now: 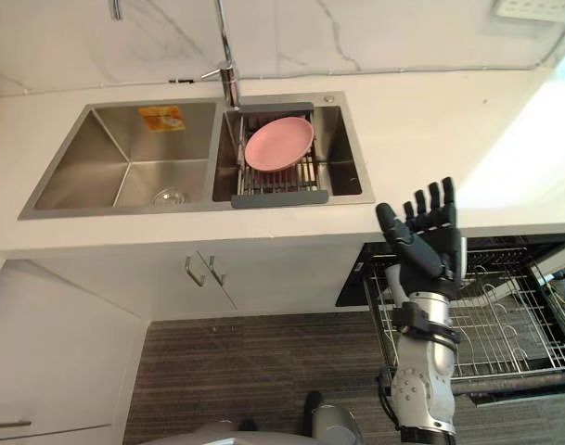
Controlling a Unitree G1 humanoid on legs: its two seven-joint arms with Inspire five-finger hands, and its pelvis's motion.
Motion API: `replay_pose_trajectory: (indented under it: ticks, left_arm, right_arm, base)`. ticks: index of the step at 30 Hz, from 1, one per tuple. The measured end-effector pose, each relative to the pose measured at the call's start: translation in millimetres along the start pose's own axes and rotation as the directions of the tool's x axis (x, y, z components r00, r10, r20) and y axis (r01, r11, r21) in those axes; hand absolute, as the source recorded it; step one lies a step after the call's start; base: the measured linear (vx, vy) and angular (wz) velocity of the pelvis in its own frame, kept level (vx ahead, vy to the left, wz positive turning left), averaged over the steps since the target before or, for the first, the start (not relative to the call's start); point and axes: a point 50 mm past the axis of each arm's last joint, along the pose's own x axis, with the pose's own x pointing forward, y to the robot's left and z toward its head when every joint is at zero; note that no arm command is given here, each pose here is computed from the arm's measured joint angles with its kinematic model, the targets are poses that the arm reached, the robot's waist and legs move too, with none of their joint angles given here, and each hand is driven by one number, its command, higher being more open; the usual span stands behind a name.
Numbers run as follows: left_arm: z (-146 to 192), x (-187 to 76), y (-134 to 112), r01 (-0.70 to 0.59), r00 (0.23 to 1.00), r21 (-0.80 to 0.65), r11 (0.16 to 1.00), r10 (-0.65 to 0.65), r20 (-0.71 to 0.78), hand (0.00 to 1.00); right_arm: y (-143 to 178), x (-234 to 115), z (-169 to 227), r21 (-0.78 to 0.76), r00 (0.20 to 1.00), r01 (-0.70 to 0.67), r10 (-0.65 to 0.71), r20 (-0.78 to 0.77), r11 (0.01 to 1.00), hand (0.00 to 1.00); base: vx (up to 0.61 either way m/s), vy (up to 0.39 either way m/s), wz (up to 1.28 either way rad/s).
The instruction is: Walk over to the sink, pick up the cup, carry it to the dishwasher, place the cup inside the dishwasher, then close the dishwasher door
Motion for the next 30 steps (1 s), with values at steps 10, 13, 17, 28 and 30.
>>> replay_pose_trajectory:
  ticks: [10, 13, 17, 28, 30]
  left_arm:
    - [7, -1, 6, -0.024, 0.999, -0.042, 0.999, 0.025, 0.029, 1.0]
    - [7, -1, -3, 0.001, 0.999, -0.095, 0.995, 0.004, 0.051, 1.0]
    - [12, -2, -12, 0.047, 0.995, -0.079, 0.996, -0.04, 0.087, 1.0]
    - [-3, -1, -10, 0.053, 0.998, -0.162, 0.985, -0.05, 0.025, 1.0]
    - [-8, 0, -3, 0.029, 1.0, -0.164, 0.986, -0.029, 0.0, 1.0]
  right_arm:
    - [17, 3, 24, -0.012, 0.99, -0.084, 0.085, 0.11, 0.996, 1.0]
    - [12, -6, 21, -0.019, 0.995, -0.064, 0.066, 0.077, 0.998, 1.0]
    - [14, -12, 17, 0.014, 0.997, -0.03, 0.029, 0.076, 0.999, 1.0]
    - [27, -11, 19, 0.035, 0.997, -0.017, 0.015, 0.074, 0.999, 1.0]
    - [25, -10, 14, 0.038, 0.998, -0.021, 0.019, 0.054, 0.999, 1.0]
  base:
    - [-0.06, -0.003, 0.16]
    - [-0.07, -0.005, -0.05]
    - [0.0, 0.079, -0.48]
    - [0.16, 0.052, -0.13]
    - [0.22, 0.035, -0.12]
